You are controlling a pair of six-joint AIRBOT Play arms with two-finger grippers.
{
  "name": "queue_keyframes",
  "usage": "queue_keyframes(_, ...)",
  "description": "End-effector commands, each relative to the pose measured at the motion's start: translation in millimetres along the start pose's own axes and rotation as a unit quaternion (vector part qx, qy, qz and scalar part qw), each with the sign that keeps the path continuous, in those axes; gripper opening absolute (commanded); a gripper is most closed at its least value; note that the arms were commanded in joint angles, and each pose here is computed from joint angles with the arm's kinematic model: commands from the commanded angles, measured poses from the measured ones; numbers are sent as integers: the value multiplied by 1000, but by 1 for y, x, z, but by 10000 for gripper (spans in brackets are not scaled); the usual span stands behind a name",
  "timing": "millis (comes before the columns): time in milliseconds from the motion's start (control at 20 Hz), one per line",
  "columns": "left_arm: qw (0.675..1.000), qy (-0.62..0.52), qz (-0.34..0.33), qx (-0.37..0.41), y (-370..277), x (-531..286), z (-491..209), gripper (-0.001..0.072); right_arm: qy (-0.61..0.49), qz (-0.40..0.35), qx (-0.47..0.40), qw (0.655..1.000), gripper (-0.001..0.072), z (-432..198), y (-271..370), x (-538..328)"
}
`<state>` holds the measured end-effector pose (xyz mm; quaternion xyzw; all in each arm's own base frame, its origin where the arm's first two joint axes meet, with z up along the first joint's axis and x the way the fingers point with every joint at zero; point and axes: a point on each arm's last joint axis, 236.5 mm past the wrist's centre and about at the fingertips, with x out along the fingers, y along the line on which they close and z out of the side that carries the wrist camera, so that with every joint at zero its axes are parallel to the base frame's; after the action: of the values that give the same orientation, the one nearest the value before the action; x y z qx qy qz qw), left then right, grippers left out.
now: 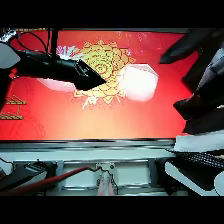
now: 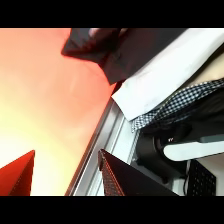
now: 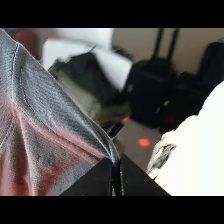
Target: Fold the clothes and pants, and hang the long-sleeved shirts on hangers.
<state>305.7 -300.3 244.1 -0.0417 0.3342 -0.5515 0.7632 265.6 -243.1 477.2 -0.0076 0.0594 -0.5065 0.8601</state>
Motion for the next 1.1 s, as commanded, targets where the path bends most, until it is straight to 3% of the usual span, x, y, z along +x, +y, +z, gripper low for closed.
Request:
queue_keyframes(0,1000,7,7,1,3,0,-3,398,-27,-47,27,998,16,12,-35,12)
queue_keyframes(450,1000,12,13,3,6,0,-6,398,-27,-167,59,984,16,8,-126,21)
queue_keyframes(1050,1000,15,11,5,5,0,-7,398,32,-266,92,959,16,-27,-190,9)
